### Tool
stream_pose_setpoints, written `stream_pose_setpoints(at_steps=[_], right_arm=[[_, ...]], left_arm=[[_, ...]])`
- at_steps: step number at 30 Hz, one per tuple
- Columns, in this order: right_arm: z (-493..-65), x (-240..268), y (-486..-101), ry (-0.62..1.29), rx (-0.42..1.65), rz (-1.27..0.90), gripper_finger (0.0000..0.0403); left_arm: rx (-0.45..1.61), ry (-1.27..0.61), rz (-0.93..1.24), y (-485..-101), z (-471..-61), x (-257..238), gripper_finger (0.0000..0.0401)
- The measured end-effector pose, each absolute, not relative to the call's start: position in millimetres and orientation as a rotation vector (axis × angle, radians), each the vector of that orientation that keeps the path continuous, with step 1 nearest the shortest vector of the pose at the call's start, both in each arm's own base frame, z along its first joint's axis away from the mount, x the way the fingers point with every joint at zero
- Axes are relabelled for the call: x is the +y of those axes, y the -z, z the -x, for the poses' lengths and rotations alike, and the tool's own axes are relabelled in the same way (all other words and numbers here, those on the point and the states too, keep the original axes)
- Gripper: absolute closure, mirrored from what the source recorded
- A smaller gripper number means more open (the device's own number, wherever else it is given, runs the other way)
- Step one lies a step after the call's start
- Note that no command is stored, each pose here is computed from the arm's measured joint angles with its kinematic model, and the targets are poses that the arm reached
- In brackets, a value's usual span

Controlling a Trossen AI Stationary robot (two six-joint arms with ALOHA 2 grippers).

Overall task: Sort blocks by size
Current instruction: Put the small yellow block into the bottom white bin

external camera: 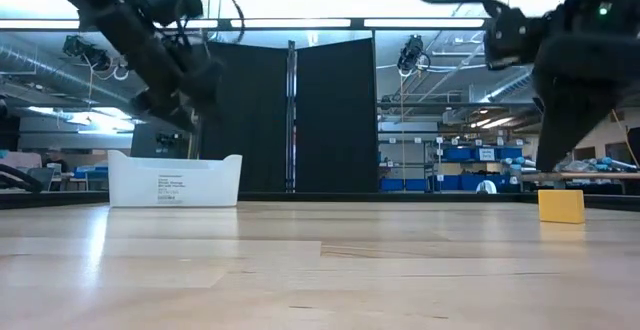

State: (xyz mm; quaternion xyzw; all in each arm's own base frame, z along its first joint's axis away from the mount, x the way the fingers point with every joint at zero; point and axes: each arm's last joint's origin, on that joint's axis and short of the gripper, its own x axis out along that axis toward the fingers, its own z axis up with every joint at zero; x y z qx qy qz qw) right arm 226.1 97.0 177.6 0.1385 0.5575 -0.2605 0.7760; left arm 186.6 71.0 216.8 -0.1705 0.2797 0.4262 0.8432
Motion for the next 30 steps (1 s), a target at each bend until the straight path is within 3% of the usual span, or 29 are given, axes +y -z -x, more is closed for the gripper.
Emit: stream_pose_setpoints(at_steps=[5, 11, 18, 24, 30], right_arm=[[-226, 93, -165, 0.632, 1.292, -0.295, 0.0065], [-232, 84, -155, 0.639, 1.342, -0.292, 0.0086], [-226, 75, -136, 0.58, 1.366, -0.38, 0.0158], [-227, 78, -136, 0.535, 1.33, -0.319, 0.0259], [-219, 82, -151, 0.506, 1.26, -0.253, 0.026]], left_arm=[[0.481, -0.835, 0.338, -237, -177, 61, 0.0032], [0.368, -0.751, 0.313, -260, -157, 45, 0.006], [0.271, -0.665, 0.283, -275, -129, 30, 0.009], [0.222, -0.603, 0.288, -253, -112, 21, 0.0118], [0.184, -0.466, 0.279, -223, -105, 11, 0.0157]])
